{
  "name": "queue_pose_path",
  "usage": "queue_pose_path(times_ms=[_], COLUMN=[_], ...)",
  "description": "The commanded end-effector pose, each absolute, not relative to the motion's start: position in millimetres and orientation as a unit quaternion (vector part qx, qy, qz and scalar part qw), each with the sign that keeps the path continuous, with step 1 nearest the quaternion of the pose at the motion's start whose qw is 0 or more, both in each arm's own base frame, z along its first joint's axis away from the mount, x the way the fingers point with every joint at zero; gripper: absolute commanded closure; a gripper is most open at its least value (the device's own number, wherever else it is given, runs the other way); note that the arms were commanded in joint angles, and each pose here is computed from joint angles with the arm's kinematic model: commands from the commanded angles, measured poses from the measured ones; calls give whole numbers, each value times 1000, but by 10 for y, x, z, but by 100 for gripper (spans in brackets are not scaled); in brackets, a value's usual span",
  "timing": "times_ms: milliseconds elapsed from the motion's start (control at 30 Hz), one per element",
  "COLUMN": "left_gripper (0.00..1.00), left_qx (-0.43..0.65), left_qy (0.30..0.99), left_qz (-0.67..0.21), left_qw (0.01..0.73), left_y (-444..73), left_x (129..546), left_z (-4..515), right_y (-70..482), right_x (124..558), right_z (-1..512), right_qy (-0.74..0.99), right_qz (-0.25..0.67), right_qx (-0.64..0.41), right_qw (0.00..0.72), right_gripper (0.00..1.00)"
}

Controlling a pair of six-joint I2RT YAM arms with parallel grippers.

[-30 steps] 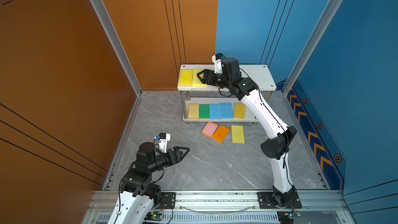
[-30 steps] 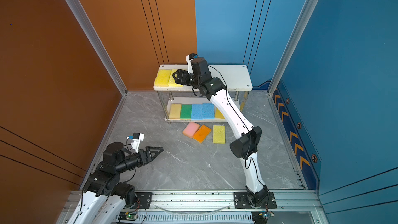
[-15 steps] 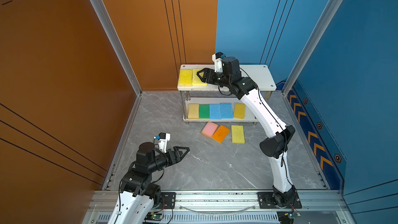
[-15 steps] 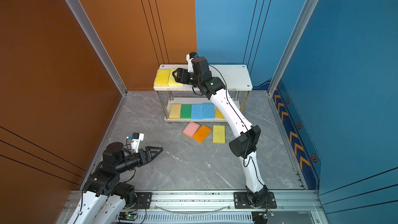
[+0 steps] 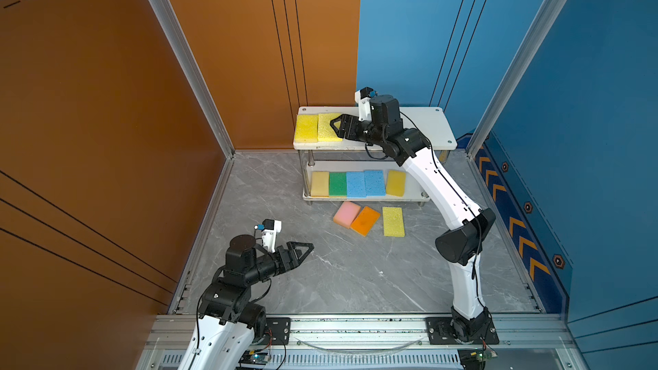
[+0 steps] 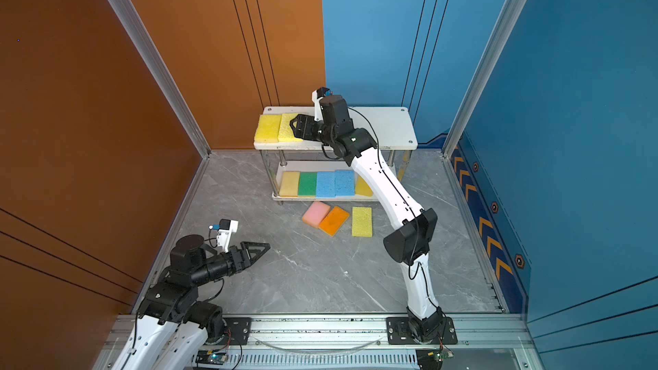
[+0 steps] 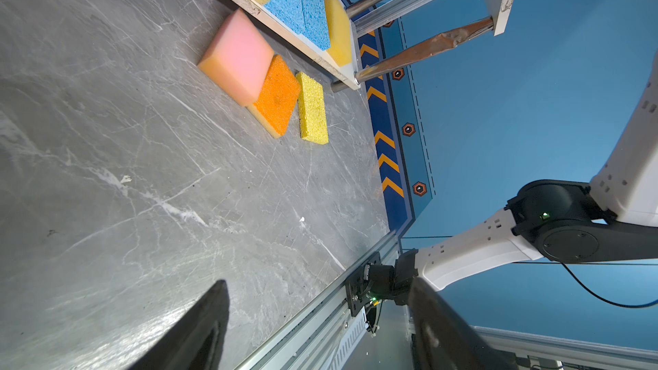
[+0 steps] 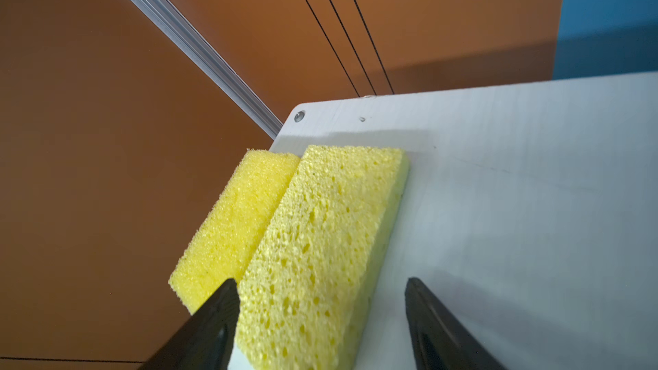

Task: Place and organize the cleaning sponges onto the shelf
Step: 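Withdraw the right gripper from the shelf down to the last pale yellow sponge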

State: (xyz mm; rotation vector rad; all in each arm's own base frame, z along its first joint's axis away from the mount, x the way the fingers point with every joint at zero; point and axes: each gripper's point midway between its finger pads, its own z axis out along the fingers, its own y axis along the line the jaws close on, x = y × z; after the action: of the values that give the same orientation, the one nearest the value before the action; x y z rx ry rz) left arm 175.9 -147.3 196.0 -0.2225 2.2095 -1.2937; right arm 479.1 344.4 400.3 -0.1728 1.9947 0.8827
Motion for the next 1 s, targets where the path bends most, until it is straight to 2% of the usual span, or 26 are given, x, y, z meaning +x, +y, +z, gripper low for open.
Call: queue_pose_path(times_ms=[0, 33, 233, 467, 567, 733, 967], left_gripper=[15, 10, 1, 2, 2, 2, 2], left_qx=[-72, -72, -78, -84, -72, -35, -34], left_qy=[822, 821, 810, 807, 812, 821, 858], left_qz=[-481, -482, -500, -511, -505, -493, -464], left_qw=[297, 298, 296, 284, 283, 286, 217], left_y=[-1459, -1463, -1502, -1596, -1720, -2125, -2471], left_x=[1780, 1784, 1832, 1937, 1991, 2081, 2147], left_z=[2079, 2093, 2135, 2077, 1997, 1856, 1431], right_y=[3218, 3183, 2778, 1835, 1591, 1445, 1390], right_x=[4471, 4366, 3614, 2686, 2398, 2174, 2380], right_z=[4289, 4330, 4278, 3524, 2976, 2075, 1449], right_qy=[805, 804, 812, 849, 875, 912, 933], right_qz=[339, 339, 326, 288, 283, 264, 245], right_qx=[-91, -98, -125, -58, -16, 32, 60], right_qw=[479, 479, 468, 438, 392, 312, 258], right_gripper=[25, 25, 24, 7, 7, 7, 7])
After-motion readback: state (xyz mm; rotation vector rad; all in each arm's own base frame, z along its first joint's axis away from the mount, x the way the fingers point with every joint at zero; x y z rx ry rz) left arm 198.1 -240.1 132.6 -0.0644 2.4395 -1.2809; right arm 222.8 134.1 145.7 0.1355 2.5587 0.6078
